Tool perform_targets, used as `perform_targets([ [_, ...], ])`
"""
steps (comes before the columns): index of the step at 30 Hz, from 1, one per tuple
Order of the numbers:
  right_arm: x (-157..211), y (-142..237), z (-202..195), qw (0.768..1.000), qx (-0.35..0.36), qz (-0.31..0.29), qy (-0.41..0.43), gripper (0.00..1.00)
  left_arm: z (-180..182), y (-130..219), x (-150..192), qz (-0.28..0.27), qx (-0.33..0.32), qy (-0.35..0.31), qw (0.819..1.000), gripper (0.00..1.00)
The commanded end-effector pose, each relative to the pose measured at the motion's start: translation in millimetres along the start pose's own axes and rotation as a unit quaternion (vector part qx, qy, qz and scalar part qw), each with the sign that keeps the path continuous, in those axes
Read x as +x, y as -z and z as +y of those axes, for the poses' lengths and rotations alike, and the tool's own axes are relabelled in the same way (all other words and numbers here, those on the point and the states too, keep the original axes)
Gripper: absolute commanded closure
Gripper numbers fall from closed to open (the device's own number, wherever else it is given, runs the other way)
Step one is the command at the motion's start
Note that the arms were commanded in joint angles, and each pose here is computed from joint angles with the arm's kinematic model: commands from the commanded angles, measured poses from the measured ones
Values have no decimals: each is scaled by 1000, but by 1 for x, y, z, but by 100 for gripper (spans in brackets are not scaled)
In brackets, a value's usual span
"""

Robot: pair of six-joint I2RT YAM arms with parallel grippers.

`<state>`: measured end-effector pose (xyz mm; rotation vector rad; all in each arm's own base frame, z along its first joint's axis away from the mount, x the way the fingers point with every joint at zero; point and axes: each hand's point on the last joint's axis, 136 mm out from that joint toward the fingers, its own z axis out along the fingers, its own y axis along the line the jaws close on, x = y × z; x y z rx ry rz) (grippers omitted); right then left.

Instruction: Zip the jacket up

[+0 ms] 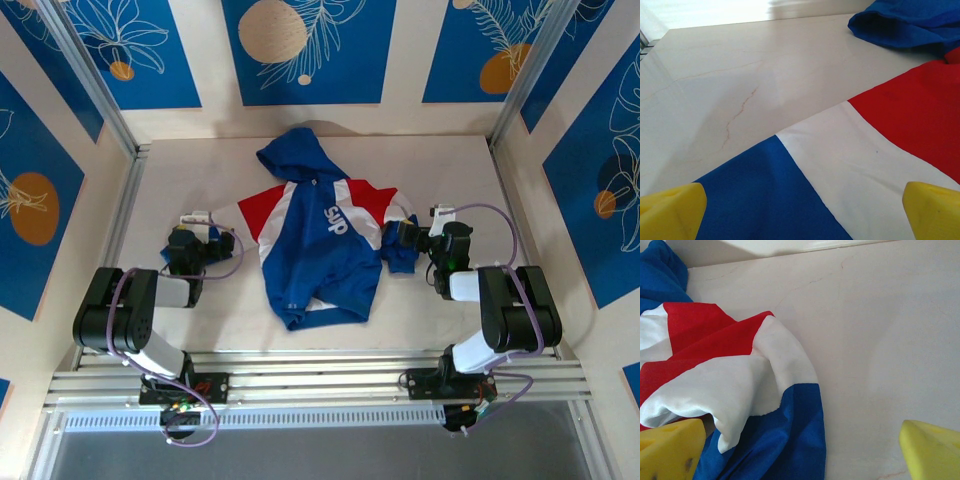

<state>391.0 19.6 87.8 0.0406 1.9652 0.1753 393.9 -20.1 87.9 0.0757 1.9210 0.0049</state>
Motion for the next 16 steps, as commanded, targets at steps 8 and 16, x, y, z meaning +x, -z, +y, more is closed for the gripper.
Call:
perform_targets([
  [8, -7, -3, -1, 1000, 9, -9, 10, 1, 2, 0, -5, -12, 4, -6, 1000, 0],
  [16, -7, -3, 4, 1000, -6, -6, 14, 1, 2, 0, -4, -11, 3, -6, 1000, 0],
])
